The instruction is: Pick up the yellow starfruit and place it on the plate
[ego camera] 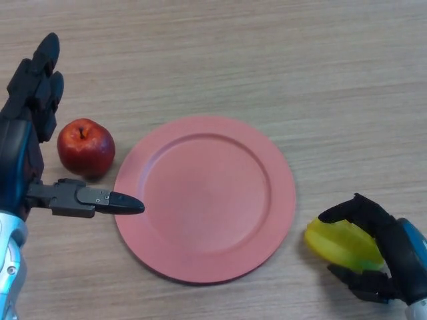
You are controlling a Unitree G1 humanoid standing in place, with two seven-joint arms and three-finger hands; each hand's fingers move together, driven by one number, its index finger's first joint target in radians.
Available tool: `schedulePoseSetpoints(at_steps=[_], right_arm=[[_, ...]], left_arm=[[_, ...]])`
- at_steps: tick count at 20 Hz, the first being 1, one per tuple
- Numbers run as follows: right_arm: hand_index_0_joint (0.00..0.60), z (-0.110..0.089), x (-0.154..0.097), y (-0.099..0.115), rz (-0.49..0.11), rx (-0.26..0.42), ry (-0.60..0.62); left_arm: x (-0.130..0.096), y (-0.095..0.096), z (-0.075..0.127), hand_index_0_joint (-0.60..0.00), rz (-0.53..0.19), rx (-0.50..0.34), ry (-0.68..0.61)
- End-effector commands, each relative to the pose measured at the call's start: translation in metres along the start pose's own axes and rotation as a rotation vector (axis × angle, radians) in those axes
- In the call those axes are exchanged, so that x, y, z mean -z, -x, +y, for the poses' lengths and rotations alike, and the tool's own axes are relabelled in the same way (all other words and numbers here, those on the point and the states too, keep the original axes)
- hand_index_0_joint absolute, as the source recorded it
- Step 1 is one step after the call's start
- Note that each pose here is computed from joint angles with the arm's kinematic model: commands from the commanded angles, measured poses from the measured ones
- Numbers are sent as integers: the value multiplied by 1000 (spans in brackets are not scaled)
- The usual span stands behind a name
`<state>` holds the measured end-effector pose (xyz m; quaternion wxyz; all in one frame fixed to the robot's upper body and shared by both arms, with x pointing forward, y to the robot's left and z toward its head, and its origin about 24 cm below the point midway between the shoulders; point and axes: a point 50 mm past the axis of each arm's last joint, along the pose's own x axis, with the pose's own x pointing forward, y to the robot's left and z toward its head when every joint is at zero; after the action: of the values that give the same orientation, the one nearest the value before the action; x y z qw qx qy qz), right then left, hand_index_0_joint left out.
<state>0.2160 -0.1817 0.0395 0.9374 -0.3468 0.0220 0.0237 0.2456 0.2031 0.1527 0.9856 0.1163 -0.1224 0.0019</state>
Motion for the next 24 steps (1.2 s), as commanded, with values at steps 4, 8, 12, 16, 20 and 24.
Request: schedulePoseSetpoints(at_steps=[4, 8, 12, 16, 20, 24], right_arm=[[600, -31, -48, -3, -178, 125, 30], [600, -23, -80, -7, -208, 53, -11], [600, -3, -106, -22, -239, -25, -17], [600, 23, -125, -40, -319, -80, -3], [600, 38, -131, -56, -315, -120, -18], [301, 42, -133, -61, -320, -129, -46]], left_arm=[[-37, 2, 13, 0, -232, -63, -59], [-36, 5, 15, 0, -227, -61, -45], [-39, 10, 17, 0, -234, -72, -13], [-43, 14, 18, 0, -235, -66, -3], [-46, 17, 20, 0, -237, -67, 7], [-46, 19, 22, 0, -235, -68, 13]])
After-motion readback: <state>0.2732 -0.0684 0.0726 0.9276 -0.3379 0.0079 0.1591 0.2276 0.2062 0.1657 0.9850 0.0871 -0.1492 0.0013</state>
